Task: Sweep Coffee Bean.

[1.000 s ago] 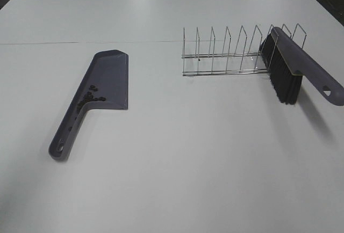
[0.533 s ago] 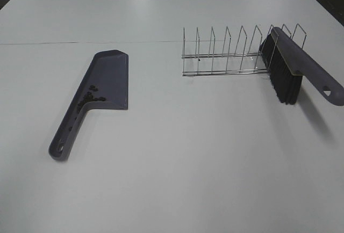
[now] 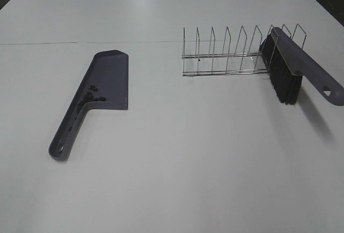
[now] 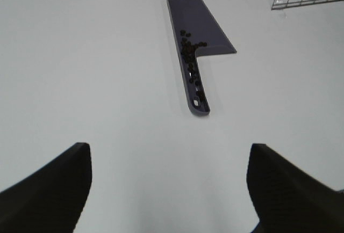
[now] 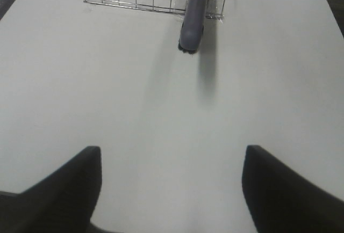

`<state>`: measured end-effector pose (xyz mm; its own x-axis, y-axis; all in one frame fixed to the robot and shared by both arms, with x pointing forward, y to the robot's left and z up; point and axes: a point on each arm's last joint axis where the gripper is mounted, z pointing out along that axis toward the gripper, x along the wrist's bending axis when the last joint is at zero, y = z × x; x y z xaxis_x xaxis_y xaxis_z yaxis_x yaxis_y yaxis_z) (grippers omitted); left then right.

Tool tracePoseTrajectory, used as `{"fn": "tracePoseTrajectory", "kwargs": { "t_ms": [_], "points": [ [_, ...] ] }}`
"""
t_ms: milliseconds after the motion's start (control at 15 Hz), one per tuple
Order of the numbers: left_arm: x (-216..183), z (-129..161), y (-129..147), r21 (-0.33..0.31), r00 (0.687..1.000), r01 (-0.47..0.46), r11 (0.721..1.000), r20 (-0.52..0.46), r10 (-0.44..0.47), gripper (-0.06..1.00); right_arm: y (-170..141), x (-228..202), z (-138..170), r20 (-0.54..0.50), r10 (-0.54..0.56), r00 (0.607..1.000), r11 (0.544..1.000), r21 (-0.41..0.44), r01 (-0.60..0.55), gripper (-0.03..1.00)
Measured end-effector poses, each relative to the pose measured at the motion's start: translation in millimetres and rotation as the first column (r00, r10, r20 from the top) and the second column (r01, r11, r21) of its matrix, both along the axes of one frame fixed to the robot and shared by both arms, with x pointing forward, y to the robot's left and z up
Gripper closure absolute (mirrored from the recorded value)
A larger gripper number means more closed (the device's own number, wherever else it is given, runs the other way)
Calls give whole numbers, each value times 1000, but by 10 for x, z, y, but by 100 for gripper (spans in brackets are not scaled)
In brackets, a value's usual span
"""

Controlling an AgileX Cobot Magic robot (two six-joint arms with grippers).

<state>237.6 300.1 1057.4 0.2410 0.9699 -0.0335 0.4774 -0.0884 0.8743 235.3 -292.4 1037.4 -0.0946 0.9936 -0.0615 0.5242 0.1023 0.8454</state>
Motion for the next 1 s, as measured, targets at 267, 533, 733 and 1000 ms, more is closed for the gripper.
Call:
{"fn": "tracePoseTrajectory", "kwargs": {
  "t_ms": [267,533,733,1000],
  "points": [
    [-67,-3,38,10,999,-15,1000,49,14,22,0,0,0,0,0,1000,1000,0,0,33],
    [-71,-3,41,11,999,-16,1000,52,15,22,0,0,0,0,0,1000,1000,0,0,33],
    [-71,-3,41,11,999,-16,1000,52,15,22,0,0,0,0,0,1000,1000,0,0,33],
    [-73,-3,36,11,996,-71,997,52,70,22,0,0,0,0,0,1000,1000,0,0,33]
  ]
}}
